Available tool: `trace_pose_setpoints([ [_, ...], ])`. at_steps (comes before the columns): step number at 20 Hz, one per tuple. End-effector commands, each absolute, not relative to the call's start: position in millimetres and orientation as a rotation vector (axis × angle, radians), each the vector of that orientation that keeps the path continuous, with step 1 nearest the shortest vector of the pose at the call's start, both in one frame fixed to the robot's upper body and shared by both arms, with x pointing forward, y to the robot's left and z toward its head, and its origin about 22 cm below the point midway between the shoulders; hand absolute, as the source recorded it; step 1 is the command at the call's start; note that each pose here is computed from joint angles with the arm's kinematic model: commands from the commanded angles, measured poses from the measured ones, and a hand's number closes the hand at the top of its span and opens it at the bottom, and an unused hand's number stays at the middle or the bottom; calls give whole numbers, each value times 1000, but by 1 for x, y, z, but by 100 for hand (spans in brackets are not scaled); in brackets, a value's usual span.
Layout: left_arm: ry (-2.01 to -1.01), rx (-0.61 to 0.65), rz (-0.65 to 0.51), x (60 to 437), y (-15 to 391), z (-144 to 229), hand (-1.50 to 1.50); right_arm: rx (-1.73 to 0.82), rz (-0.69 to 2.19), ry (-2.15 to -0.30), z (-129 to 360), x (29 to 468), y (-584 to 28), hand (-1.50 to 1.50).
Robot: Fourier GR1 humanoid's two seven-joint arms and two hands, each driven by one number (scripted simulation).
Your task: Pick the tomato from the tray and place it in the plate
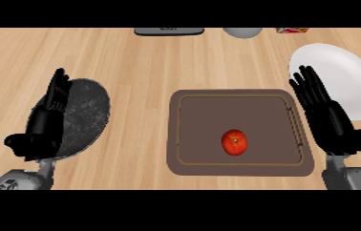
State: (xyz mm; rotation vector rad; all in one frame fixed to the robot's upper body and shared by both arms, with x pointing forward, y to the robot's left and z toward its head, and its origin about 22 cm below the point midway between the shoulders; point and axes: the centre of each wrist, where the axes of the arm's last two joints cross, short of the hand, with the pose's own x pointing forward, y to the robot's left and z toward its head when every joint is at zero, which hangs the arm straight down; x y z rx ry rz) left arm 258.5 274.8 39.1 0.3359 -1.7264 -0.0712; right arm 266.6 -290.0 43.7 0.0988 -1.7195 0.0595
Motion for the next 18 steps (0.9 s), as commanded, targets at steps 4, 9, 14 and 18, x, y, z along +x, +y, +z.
trace_pose_setpoints([
  [4, -1374, 215, -33, 247, 276, -9, 0, 149, 192, -1918, 110, 316, -287, 150],
  [9, -1220, 10, -8, 238, 244, -27, 0, -445, 315, -1893, 104, 315, -336, 150],
  [14, -1202, -6, -4, 237, 252, -26, 0, -282, 158, -2004, 42, 312, -338, -150],
  [18, -1184, 9, 2, 250, 238, -46, 0, -244, 281, -1998, 63, 308, -352, -150],
])
